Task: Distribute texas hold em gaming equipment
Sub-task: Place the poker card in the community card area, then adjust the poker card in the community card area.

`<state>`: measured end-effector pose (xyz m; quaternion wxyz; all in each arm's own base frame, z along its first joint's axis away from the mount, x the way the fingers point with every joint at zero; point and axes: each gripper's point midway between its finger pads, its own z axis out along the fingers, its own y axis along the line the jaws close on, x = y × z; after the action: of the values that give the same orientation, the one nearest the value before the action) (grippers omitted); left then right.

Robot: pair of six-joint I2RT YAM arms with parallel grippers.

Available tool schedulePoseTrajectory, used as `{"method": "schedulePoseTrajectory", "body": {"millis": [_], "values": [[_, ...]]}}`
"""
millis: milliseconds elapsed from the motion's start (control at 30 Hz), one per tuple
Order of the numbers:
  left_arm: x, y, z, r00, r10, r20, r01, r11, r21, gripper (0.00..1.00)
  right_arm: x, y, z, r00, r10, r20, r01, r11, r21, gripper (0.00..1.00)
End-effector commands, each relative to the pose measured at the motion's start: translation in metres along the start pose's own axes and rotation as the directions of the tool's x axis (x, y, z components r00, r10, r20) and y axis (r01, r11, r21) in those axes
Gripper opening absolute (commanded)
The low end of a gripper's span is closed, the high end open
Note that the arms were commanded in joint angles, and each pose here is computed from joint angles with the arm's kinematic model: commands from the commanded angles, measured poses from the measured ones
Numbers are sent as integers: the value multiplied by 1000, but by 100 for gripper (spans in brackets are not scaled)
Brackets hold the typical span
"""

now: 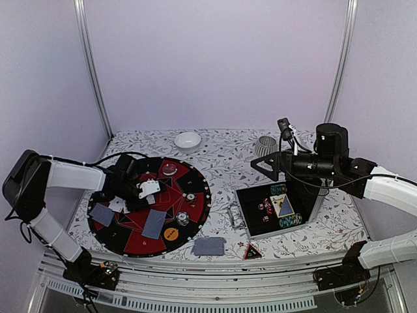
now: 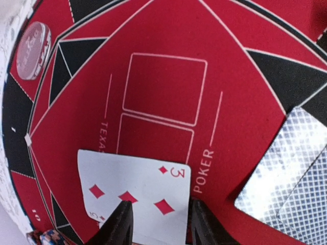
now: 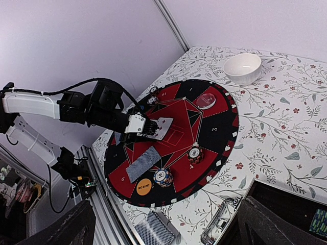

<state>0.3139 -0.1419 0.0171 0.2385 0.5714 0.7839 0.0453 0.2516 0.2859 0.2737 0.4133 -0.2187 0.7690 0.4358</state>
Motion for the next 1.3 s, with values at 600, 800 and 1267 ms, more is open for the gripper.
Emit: {"method": "schedulePoseTrajectory", "body": {"millis": [600, 800, 1267], "values": [[-11, 22, -79, 558, -825, -89, 826, 563, -31, 8, -5, -4, 1, 1000, -25, 14, 25, 1000, 14, 99], [1, 24, -85, 214, -977, -26, 970, 215, -110, 0, -7, 0, 0, 999, -32, 12, 32, 999, -2, 99], [49, -41, -48, -47, -997, -66, 992, -39, -117, 0, -5, -6, 0, 999, -29, 16, 28, 999, 20, 99]]}}
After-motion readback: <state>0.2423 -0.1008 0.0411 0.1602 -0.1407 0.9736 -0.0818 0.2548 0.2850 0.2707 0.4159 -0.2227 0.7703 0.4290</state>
